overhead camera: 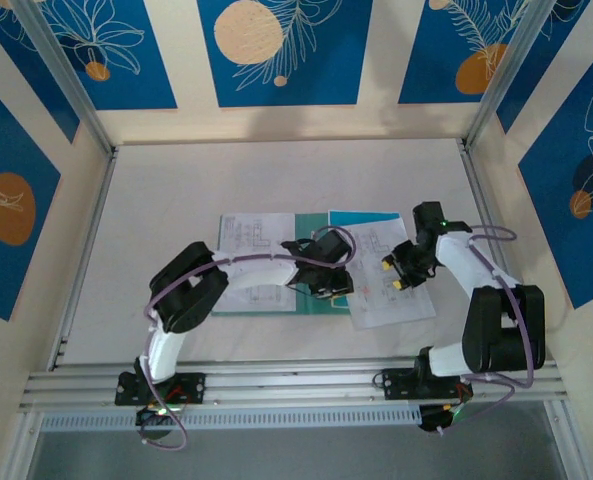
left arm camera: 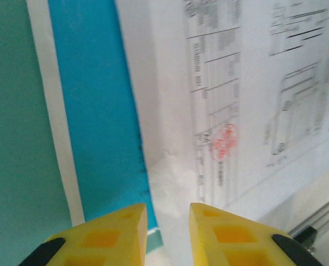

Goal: Put the files into the folder

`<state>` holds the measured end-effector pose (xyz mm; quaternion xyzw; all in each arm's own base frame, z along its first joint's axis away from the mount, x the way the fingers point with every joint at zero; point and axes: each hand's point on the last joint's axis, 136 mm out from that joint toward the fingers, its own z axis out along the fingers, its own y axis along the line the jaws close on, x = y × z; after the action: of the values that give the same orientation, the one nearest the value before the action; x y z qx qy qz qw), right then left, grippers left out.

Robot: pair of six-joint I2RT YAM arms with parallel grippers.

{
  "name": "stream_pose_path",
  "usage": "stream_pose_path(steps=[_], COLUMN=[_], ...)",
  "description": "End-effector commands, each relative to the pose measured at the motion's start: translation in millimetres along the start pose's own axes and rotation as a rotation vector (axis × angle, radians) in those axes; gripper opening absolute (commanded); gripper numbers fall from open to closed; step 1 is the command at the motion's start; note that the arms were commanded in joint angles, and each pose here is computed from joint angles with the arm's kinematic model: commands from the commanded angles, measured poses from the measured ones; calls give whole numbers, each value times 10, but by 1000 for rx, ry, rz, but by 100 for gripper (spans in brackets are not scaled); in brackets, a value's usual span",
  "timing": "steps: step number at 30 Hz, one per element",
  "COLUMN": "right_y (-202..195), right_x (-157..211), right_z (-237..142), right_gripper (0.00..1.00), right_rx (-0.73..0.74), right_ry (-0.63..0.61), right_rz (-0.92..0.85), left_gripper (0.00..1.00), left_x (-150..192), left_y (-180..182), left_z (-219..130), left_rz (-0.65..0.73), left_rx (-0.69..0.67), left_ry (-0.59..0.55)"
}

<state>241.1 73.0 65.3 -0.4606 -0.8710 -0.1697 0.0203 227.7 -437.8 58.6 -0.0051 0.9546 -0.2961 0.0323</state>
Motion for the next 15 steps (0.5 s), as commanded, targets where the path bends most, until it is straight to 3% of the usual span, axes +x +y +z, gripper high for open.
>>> stream_pose_path(steps=[1, 9, 15], right_y=[-48, 49, 37], right_x=[278, 357, 331], right_z=[95, 419, 557], right_gripper=[43, 42, 42], right_rx=[13, 6, 46], right_ry=[68, 135, 156], right_rz=[-30, 0, 54], left_gripper=[26, 11, 9], left_x=[-96, -53, -14], left_y=[-76, 311, 374], left_z=[-299, -122, 27], left_rz=[21, -88, -94], left_rx=[11, 11, 4], left_ry=[-46, -16, 14])
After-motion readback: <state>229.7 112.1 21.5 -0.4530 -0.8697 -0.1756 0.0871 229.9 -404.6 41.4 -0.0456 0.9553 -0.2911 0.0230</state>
